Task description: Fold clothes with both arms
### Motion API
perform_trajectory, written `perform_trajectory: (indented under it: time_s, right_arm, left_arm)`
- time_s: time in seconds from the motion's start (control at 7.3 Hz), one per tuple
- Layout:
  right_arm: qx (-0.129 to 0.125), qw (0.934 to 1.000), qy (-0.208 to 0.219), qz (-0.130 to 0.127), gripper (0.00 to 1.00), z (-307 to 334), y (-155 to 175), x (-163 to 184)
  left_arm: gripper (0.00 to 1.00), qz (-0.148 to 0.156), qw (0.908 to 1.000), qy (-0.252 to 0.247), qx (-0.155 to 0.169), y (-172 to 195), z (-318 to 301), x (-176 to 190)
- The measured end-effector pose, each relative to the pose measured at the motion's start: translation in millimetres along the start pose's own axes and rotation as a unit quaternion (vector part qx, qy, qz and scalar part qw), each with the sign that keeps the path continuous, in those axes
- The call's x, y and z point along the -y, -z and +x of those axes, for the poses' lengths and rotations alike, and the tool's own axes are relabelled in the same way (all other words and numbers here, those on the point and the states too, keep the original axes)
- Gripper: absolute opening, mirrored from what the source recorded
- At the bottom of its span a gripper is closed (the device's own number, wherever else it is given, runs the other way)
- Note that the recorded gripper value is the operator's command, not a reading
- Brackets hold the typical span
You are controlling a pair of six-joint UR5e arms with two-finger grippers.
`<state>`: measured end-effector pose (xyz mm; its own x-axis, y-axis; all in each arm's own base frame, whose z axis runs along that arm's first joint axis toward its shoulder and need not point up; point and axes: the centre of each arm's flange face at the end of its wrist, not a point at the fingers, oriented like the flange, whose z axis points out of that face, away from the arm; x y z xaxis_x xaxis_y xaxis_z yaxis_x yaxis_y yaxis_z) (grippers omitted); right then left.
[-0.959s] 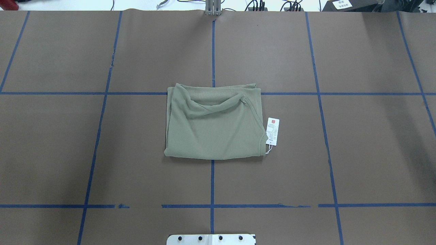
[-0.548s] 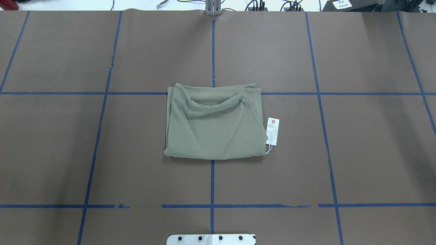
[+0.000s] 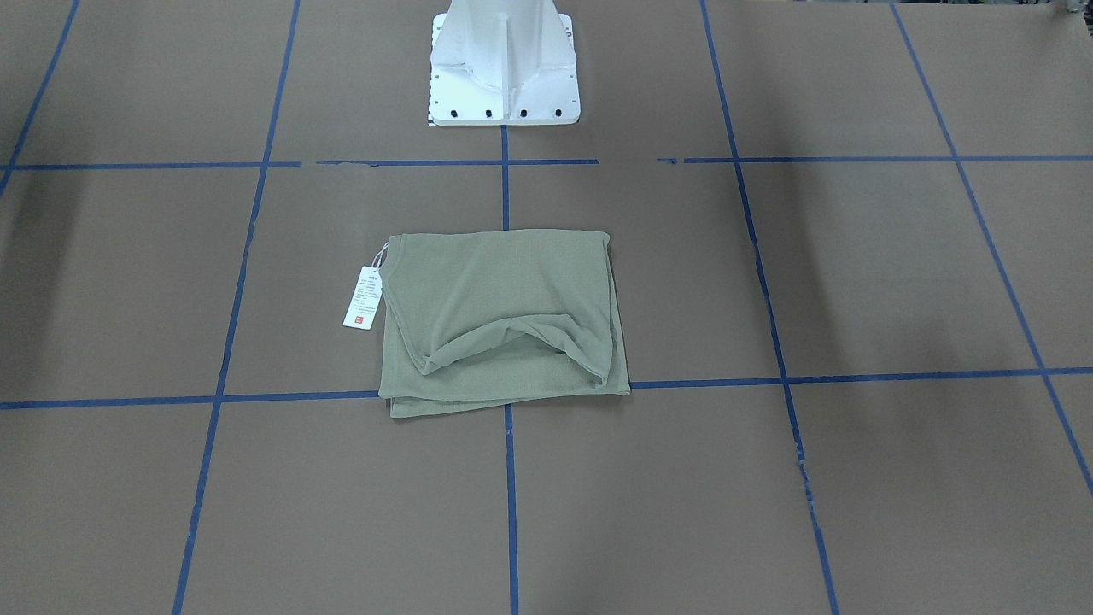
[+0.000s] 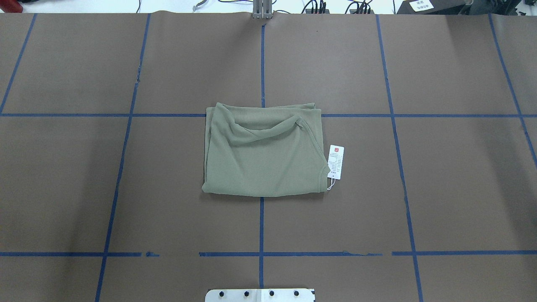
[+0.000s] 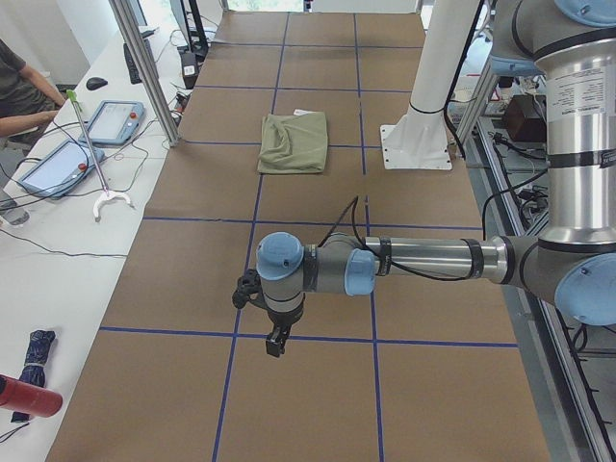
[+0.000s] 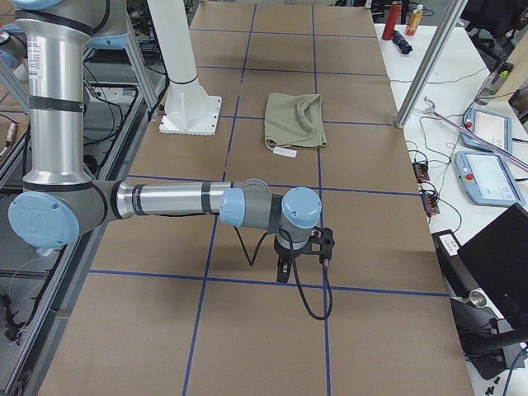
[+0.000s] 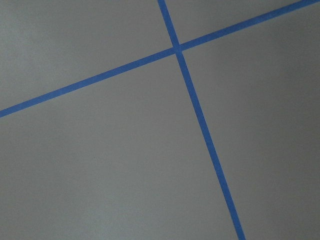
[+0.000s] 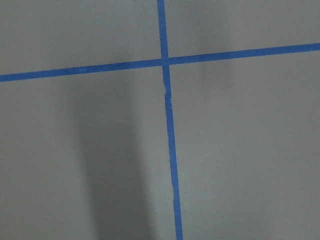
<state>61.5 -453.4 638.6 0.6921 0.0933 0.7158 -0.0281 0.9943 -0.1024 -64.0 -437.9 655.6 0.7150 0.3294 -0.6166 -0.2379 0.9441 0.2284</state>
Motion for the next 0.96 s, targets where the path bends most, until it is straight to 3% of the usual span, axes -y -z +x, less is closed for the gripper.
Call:
perform_trajectory:
  time_s: [0.41,0.96]
  right_arm:
    - [-0.001,0.9999,0.009,0.013,1.00,4.0,-2.1,-4.0]
    - [0.000,0.9998,0.012,0.018,1.00,0.2,1.6,-0.8]
  left_arm:
    - [1.00,-0.001,0.9999,0.014,0.000,-1.3,-0.8,-0.7]
    - [1.00,0.001,0.9884,0.152,-0.002,0.7,0.8,0.6]
